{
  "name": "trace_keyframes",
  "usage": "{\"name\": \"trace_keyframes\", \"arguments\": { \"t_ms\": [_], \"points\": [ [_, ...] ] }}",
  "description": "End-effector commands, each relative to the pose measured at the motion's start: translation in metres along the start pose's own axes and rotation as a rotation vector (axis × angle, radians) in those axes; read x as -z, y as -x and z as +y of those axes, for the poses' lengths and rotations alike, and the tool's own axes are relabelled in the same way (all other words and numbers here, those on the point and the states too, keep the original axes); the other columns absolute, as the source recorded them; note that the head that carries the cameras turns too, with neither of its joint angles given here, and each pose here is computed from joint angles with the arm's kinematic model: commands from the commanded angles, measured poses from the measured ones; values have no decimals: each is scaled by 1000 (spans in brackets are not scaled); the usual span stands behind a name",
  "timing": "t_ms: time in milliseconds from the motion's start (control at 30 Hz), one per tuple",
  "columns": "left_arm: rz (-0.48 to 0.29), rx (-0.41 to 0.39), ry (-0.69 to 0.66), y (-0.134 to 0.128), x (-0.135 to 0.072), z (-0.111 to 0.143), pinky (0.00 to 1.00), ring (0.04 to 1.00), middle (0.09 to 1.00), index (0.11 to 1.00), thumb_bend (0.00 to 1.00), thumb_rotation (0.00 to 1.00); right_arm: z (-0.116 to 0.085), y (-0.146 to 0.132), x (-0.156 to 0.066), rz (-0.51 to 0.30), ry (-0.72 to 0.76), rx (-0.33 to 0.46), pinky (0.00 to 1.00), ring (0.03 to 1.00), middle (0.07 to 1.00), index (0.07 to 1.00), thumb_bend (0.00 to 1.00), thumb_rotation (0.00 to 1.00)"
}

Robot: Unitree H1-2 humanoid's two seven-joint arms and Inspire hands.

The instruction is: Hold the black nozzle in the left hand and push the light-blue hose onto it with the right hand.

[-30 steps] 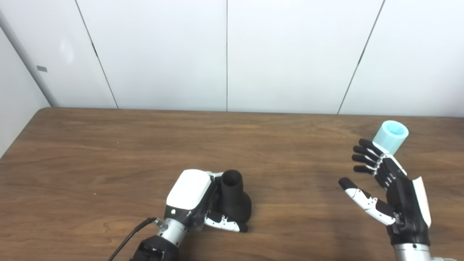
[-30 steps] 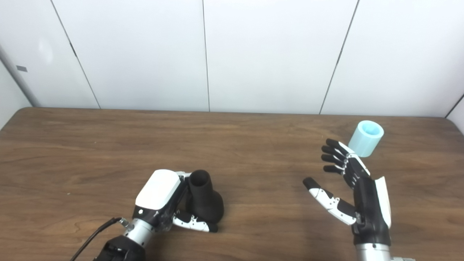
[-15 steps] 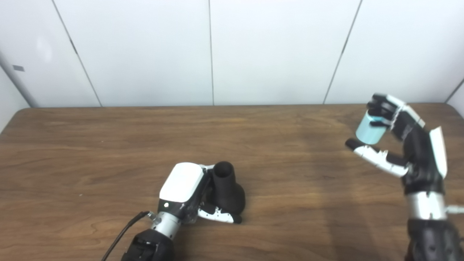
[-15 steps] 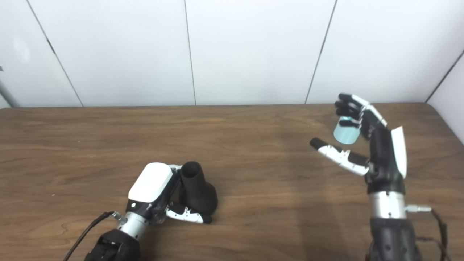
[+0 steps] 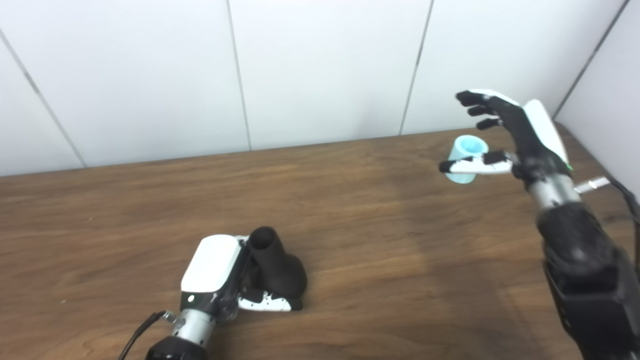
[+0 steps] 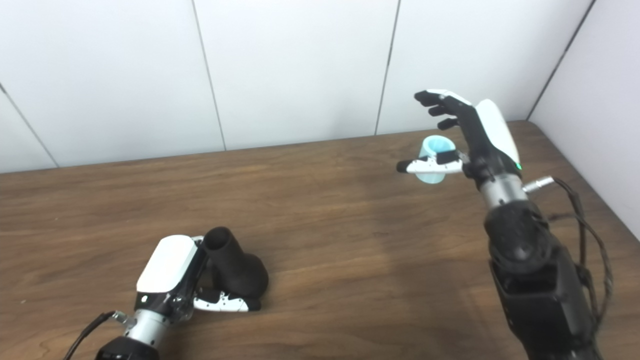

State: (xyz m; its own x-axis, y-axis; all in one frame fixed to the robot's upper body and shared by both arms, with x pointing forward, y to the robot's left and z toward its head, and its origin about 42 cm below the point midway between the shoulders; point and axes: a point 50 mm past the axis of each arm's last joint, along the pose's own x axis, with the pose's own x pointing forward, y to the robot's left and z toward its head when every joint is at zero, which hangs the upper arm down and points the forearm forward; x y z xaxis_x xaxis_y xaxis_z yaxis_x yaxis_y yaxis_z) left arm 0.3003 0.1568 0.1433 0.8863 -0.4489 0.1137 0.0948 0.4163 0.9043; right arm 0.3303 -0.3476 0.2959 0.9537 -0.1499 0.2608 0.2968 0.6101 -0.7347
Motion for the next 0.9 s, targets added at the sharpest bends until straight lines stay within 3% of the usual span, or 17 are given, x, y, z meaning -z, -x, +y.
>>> {"name": "trace_keyframes", "arguments": {
  "t_ms": [0,133,233,433,600,867],
  "points": [
    [26,128,47,14,5,-24,496,550,450,503,522,0,-21,-17,-5,-11,71,43,696,799,805,772,919,63],
    [29,119,47,16,7,-23,488,549,451,505,522,0,-21,-40,15,51,205,-11,726,827,828,784,919,47],
    [29,114,50,17,9,-23,486,546,447,509,521,0,-17,-51,27,79,256,-40,807,909,861,803,906,46],
    [31,115,48,18,12,-21,498,549,444,513,520,0,-12,-76,46,137,369,-87,810,917,883,811,918,60],
    [35,115,50,18,13,-20,491,546,439,515,519,0,-8,-94,60,173,455,-149,889,969,917,813,925,60],
    [46,116,43,17,14,-22,483,538,444,509,521,0,4,-109,72,187,537,-205,731,861,868,808,953,102]
  ]
}}
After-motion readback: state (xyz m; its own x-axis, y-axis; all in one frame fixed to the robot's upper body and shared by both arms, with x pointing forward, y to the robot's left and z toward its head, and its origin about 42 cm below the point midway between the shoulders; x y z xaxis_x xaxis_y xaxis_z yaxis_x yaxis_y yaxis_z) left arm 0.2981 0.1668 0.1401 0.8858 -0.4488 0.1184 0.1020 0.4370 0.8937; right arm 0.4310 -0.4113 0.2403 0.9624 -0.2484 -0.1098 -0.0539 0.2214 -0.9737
